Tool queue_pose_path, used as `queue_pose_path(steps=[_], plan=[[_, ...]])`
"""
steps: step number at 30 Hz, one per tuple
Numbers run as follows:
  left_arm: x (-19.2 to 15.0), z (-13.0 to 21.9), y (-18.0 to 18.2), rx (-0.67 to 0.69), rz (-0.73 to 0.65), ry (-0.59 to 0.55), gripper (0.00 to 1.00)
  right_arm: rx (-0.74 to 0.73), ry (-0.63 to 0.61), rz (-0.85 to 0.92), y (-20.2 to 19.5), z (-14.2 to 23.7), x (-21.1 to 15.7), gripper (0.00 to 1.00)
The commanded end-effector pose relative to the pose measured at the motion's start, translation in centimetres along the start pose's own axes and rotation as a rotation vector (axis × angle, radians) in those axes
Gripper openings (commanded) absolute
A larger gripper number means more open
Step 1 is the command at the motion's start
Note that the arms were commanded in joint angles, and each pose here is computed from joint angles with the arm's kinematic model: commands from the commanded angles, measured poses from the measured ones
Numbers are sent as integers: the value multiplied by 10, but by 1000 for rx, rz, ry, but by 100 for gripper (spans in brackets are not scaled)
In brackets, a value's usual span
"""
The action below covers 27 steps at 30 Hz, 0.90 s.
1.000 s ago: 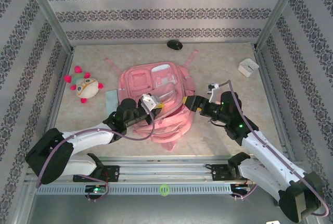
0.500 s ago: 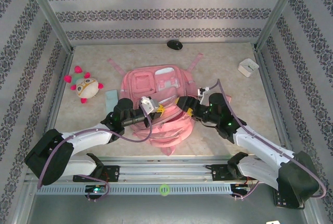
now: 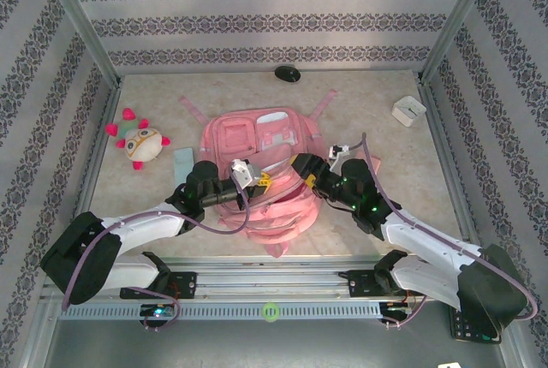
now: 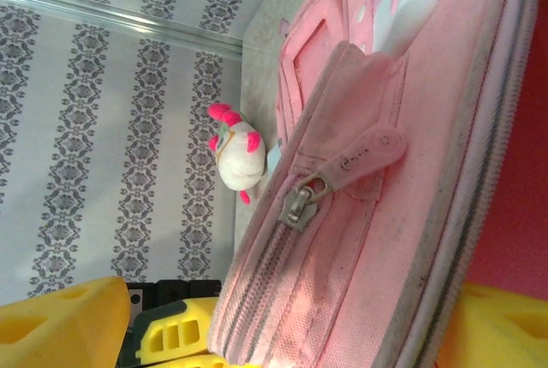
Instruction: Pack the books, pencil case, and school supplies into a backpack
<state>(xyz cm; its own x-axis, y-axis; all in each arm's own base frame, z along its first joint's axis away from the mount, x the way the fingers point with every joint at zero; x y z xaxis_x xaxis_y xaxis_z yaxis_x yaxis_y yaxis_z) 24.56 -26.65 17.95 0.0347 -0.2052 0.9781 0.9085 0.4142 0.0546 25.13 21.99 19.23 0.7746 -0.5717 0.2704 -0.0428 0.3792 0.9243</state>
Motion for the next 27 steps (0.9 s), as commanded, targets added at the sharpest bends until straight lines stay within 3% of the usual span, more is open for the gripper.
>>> queue_pose_path(steps=[1, 4, 6, 8, 11, 14, 18, 23, 27], plan=[[52, 2, -5, -61, -130, -192, 0, 43, -23, -11, 13, -5, 2, 86], [54, -1, -1, -50, -126, -189, 0, 44, -11, -39, 11, -12, -2, 73], [53, -5, 9, 3, -108, -161, 4, 35, -25, -69, 7, -13, -4, 54], [50, -6, 30, 126, -53, -101, 7, 25, -96, -87, 2, -10, -1, 28], [46, 2, 48, 244, 24, 17, 14, 20, -183, -57, 6, -3, 4, 3], [45, 20, 49, 304, 123, 60, 37, 20, -251, -46, 12, 0, 8, 0], [43, 49, 43, 375, 351, 131, 54, 34, -279, -29, 24, -4, 9, 0], [27, 92, 23, 450, 623, 188, 55, 32, -321, -1, 34, -6, 8, 0], [8, 105, 4, 446, 803, 218, 55, 25, -325, 2, 36, -9, 3, 0]])
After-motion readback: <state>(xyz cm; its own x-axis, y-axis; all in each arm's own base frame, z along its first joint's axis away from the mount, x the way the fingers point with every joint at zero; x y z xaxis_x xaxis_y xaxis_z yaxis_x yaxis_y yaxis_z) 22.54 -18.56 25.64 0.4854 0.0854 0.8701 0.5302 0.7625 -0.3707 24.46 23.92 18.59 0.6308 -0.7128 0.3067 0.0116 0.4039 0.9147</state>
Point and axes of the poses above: each hand's point on the last joint's axis, 136 mm out from that joint toward the fingers, its own z axis back along the fingers, its own y axis along the line the jaws close on, x = y × z, the point moved 2 cm from there along z, back along the fingers, and after that the axes turned 1 degree about z, right-handed, at the moved point
